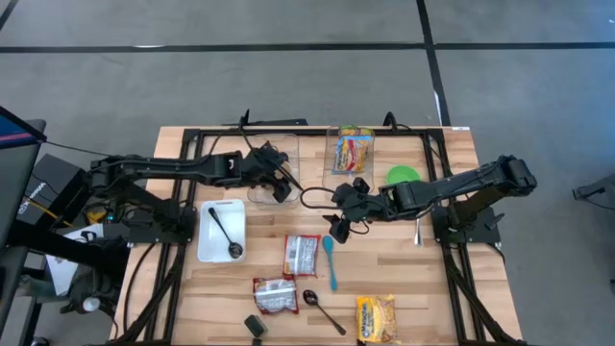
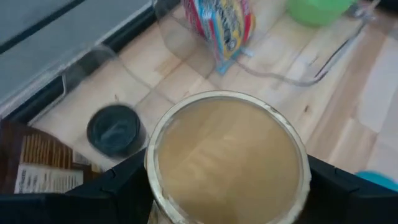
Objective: Pick & Place Food Item
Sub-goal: Put the gold seasoning bottle into the left transparent bin, then put the silver spoon into the white bin
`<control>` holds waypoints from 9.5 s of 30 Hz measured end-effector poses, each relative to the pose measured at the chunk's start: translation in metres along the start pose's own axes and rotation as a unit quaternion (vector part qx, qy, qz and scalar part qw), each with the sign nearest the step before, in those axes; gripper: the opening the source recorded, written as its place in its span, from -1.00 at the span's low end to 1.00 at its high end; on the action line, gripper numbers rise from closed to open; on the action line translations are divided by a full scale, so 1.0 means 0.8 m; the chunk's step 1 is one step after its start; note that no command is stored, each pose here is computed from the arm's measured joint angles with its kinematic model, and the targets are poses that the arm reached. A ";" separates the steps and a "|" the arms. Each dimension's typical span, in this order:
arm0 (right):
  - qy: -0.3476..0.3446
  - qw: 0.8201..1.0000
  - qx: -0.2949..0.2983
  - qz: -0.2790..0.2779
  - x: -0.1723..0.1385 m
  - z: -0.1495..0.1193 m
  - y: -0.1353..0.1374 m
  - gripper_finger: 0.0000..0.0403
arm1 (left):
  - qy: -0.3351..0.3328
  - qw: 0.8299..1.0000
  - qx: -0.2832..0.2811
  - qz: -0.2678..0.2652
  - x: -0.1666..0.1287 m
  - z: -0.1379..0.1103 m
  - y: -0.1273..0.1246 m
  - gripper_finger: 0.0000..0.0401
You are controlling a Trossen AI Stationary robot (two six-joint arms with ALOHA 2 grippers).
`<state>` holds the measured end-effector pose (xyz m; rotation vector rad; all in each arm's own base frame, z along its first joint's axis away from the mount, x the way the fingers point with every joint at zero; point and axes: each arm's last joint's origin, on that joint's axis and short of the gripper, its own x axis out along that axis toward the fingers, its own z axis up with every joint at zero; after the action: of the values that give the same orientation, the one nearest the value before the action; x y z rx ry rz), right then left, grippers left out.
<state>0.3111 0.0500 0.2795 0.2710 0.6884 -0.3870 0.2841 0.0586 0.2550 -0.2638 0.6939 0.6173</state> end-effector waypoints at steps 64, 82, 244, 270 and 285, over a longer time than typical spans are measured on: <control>-0.015 1.000 0.000 -0.005 0.000 0.003 0.001 0.33 | -0.074 0.994 -0.069 0.037 0.060 -0.096 -0.012 0.41; -0.016 1.000 0.001 -0.004 0.000 0.003 0.001 0.33 | -0.072 0.990 -0.111 0.046 0.063 -0.095 -0.004 0.41; 0.353 0.830 0.328 -0.281 -0.042 -0.097 -0.117 -0.47 | -0.163 0.918 -0.164 -0.322 -0.165 -0.086 -0.046 -0.41; 0.446 0.795 0.270 -0.308 -0.015 -0.152 -0.192 -0.99 | -0.184 0.903 -0.186 -0.342 -0.171 -0.079 -0.047 -0.41; 0.549 0.786 0.144 -0.243 0.009 -0.162 -0.201 -1.00 | -0.186 0.901 -0.188 -0.344 -0.171 -0.078 -0.048 -0.41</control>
<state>0.1738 -0.0479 0.1600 0.6308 1.8862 -0.8470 0.1928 -0.0584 0.3006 -0.6951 0.0736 0.0999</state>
